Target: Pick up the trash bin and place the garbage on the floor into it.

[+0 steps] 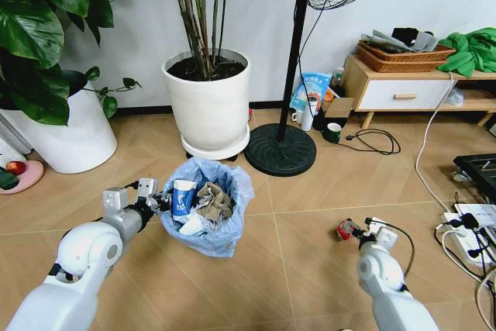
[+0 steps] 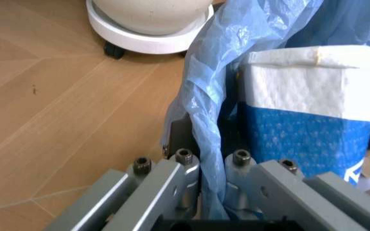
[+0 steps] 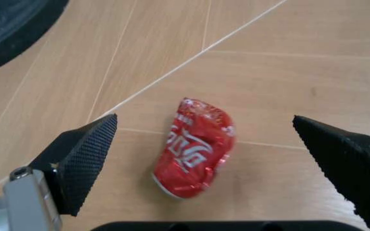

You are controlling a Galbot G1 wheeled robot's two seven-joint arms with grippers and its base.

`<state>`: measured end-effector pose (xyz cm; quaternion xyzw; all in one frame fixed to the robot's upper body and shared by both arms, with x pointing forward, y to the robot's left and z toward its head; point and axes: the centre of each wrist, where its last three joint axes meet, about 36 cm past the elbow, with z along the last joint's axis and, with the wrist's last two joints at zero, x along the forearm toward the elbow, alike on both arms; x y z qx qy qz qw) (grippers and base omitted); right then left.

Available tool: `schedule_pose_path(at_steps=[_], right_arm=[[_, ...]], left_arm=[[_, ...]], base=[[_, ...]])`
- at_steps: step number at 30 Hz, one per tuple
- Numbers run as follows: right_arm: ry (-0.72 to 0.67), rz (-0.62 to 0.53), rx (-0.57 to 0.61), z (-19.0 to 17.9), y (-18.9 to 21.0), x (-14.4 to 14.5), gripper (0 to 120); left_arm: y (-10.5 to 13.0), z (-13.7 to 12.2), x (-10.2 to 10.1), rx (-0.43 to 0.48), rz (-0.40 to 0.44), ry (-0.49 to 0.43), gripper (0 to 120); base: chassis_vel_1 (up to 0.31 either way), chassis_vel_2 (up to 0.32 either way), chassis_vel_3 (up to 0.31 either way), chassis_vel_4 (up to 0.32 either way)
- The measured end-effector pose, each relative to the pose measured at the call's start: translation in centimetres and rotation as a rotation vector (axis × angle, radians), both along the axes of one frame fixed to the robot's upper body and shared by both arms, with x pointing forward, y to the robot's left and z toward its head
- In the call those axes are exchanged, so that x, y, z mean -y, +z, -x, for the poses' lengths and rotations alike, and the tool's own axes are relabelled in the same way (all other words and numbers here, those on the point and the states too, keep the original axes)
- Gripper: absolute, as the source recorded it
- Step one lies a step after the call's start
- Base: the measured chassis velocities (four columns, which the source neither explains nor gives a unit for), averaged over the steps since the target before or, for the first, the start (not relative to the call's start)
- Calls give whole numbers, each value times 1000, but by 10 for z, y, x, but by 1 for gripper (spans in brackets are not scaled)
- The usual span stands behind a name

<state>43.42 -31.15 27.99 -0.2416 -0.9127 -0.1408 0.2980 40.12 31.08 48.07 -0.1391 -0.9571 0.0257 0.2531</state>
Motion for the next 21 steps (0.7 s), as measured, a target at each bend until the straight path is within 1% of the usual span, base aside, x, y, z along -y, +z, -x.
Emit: schedule_pose_path(at_steps=[5,10,13,21], right_arm=[[-23,-15,-27,-16,-7,-6,100],[-57,-27,-77,-30,-22,-10,100],[-80,-53,-117,-39,-36,-13,100],[-88,-75,-132,-50,-41,-13,100]], left_arm=[[-1,0,1,-3,0,-4,0],[-1,0,2,-5,0,-7,0],[-2,-1,1,-6,-1,-6,0],[-2,-2,2,-6,2,-9,0]], base=[[0,0,0,0],[0,0,0,0],[0,0,0,0],[0,0,0,0]])
